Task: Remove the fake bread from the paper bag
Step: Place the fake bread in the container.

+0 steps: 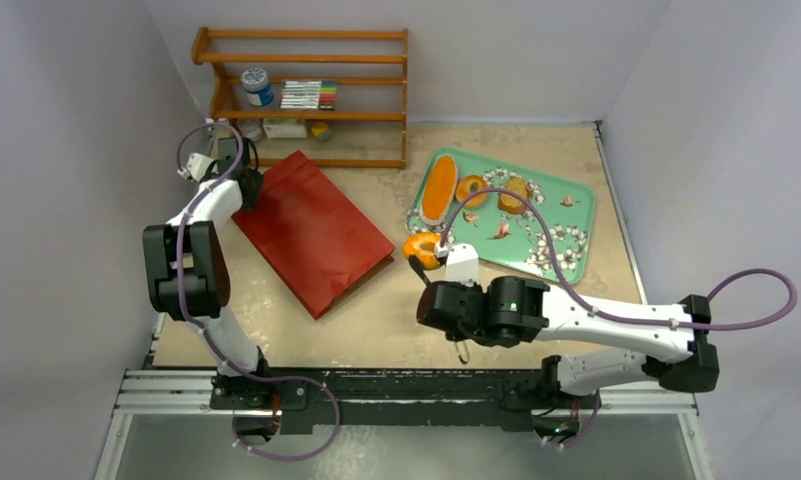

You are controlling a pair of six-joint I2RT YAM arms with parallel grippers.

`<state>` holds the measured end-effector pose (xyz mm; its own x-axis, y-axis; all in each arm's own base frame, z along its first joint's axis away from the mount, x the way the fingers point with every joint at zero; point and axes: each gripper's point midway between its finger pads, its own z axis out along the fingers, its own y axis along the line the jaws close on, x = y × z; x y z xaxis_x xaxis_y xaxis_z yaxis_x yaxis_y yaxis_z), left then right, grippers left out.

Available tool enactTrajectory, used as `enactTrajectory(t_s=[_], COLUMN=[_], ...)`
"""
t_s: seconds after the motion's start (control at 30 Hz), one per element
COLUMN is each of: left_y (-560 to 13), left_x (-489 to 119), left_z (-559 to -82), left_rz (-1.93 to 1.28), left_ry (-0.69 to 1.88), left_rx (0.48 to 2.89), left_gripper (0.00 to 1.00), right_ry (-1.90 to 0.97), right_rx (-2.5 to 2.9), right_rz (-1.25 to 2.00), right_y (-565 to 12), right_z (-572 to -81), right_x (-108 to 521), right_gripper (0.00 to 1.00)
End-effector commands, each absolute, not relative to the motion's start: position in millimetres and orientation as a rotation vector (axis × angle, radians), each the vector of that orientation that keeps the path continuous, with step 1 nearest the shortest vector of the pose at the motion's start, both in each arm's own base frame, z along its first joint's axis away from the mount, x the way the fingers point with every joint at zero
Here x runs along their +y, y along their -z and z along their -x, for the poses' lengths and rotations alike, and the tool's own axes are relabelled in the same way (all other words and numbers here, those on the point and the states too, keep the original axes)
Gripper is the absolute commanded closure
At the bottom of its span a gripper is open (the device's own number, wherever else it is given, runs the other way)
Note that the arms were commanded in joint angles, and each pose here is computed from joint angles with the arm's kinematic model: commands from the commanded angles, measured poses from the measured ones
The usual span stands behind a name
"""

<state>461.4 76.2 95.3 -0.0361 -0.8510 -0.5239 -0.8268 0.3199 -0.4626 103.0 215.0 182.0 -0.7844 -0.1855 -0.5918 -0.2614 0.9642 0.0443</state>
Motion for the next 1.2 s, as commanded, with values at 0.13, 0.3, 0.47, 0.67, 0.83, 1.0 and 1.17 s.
enactTrajectory(t_s=[0.13,0.3,0.47,0.67,0.83,1.0,1.17], left_y=[-132,-140,-148,-153,-159,-155,-149], left_x=[74,74,70,67,67,66,64], left_z=[-461,-452,-443,-435,-434,-433,-434], left_rz=[1.429,1.415,1.46,1.467,1.465,1.476,1.491], left_ry=[0.112,0.115,0.17,0.192,0.194,0.205,0.221], left_rx=[1.782,1.777,1.725,1.706,1.7,1.698,1.703], left_gripper=[0.53,0.53,0.53,0.53,0.53,0.53,0.53], right_ry=[-0.089,-0.038,0.035,0.127,0.158,0.142,0.15], right_rx=[2.401,2.323,2.279,2.255,2.271,2.341,2.395], right_rz=[0.021,-0.084,-0.24,-0.436,-0.559,-0.591,-0.63], right_y=[-191,-198,-191,-168,-144,-111,-84], right_z=[-181,-259,-322,-361,-371,-368,-365], right_x=[217,191,144,69,24,20,19], right_gripper=[1.0,1.0,1.0,1.0,1.0,0.99,0.95])
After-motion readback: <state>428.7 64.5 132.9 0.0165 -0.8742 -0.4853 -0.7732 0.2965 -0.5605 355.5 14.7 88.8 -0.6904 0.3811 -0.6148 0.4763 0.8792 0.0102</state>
